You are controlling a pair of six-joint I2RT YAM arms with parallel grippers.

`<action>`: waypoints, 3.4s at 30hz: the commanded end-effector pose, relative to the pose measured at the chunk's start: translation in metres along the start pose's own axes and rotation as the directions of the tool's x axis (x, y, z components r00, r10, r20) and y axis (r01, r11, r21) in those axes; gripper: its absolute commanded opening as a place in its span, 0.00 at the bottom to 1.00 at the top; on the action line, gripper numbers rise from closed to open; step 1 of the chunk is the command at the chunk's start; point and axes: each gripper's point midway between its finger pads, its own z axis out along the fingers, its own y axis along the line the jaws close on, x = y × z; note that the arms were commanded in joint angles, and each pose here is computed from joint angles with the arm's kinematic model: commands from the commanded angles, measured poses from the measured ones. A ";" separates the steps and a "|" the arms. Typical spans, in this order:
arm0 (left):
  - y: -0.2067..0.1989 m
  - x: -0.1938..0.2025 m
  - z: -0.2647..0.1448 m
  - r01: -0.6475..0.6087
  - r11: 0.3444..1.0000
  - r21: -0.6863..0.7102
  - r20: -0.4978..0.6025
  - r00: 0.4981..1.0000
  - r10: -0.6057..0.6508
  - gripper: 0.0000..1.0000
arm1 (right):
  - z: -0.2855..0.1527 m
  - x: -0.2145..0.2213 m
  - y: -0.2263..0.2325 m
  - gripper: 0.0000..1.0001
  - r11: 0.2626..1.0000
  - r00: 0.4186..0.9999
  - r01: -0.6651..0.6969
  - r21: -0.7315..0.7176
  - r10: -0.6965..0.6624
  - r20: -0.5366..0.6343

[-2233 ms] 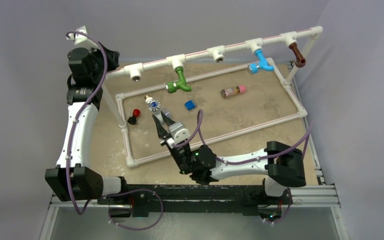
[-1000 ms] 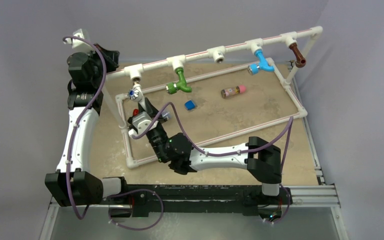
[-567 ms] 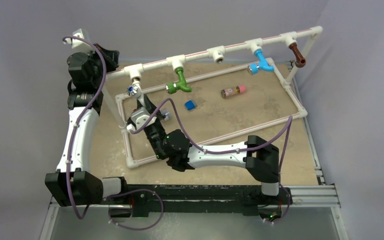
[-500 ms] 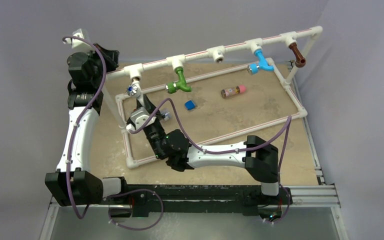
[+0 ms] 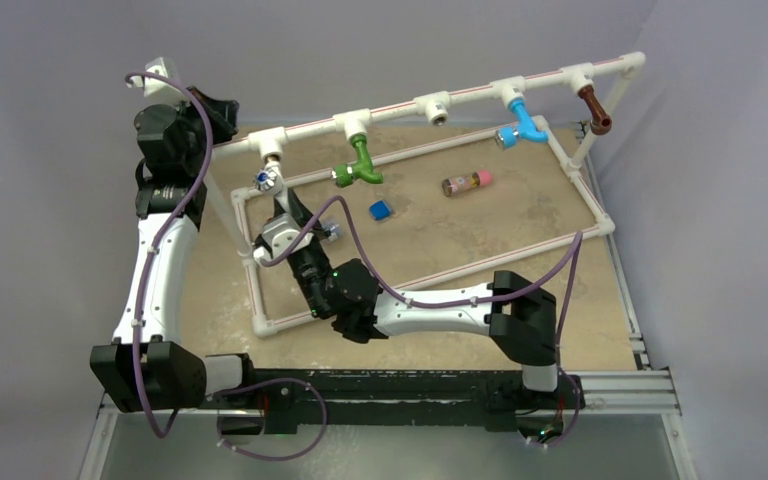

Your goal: Install the water faucets

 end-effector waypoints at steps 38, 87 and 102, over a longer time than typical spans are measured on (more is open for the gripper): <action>0.057 0.155 -0.034 0.093 0.972 -0.214 -0.485 0.854 -0.188 0.00 | 0.028 0.002 -0.007 0.00 0.994 0.997 -0.028 0.103 0.035 -0.067; 0.049 0.154 -0.037 0.127 0.974 -0.185 -0.487 0.849 -0.203 0.00 | 0.024 -0.012 -0.027 0.00 0.195 0.264 -0.939 0.281 0.937 0.230; 0.045 0.153 -0.038 0.159 0.973 -0.167 -0.481 0.848 -0.221 0.00 | 0.022 -0.021 -0.019 0.00 -0.145 -0.097 -0.976 0.163 0.957 0.273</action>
